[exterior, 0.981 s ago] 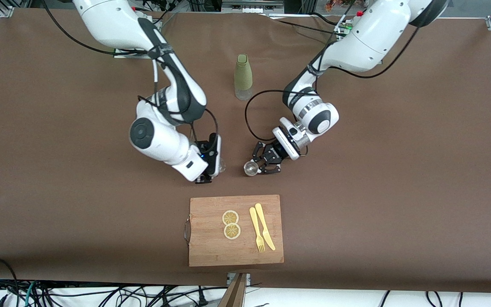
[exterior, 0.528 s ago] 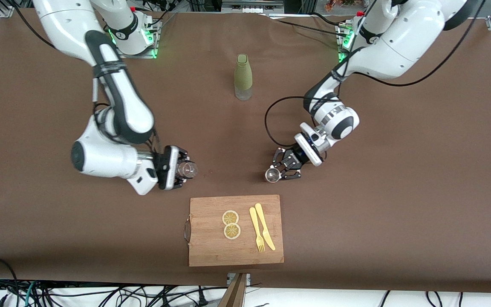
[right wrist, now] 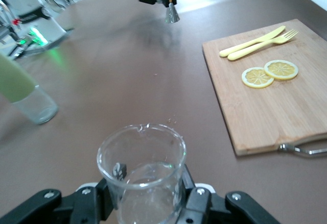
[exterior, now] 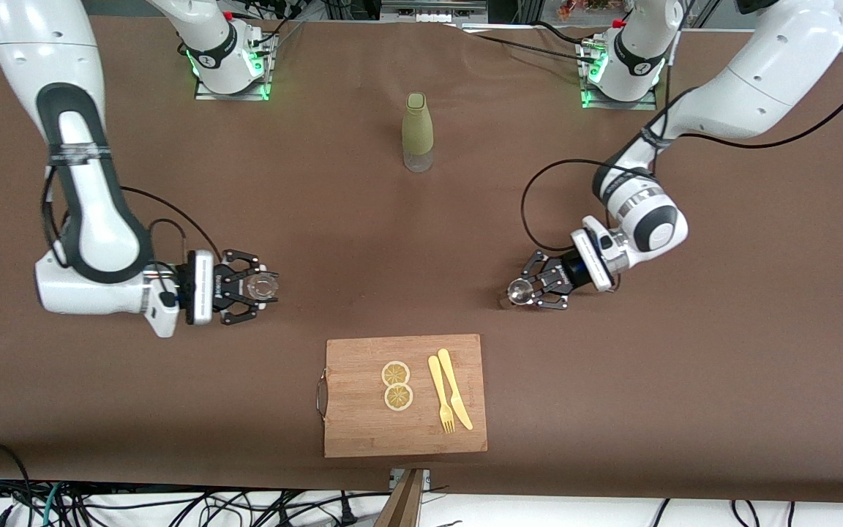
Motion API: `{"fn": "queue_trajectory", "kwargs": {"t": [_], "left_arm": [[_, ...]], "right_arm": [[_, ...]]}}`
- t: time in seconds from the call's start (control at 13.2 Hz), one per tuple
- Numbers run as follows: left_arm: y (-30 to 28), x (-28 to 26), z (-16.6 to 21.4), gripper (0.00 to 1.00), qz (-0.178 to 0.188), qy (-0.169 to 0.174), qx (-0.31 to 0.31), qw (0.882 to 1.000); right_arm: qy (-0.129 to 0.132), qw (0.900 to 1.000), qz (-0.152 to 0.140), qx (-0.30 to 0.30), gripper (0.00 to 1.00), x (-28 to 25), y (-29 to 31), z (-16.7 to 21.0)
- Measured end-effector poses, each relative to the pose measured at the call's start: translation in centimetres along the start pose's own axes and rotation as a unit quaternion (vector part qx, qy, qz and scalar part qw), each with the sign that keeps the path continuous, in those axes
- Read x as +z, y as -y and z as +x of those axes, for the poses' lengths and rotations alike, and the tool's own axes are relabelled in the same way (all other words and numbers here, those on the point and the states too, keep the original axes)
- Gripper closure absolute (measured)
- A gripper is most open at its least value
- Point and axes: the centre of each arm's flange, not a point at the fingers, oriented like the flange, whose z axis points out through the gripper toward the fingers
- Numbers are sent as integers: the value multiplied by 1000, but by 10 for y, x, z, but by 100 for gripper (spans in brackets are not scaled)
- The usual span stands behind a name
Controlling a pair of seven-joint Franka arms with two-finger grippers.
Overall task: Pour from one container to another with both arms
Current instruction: 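Move the beaker and jigger apart back toward their start spots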
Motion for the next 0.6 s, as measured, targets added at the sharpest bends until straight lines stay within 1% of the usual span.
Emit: {"fn": "queue_trajectory", "kwargs": {"t": [0.15,0.38,0.53,0.6], "left_arm": [[14,-32,-3,79,-52,-9,7,999],[27,-97,-18,79,-130,-7,14,991],[28,-141,-31,79,-176,-3,14,984],[26,-160,-37,79,-199,2,13,980]], "right_arm": [[-31,999,16,-24,52,-12,4,-37],[-67,996,34,-49,52,-12,8,-99],[-114,991,46,-60,52,5,14,-146],[-129,988,44,-68,52,13,15,-168]]}}
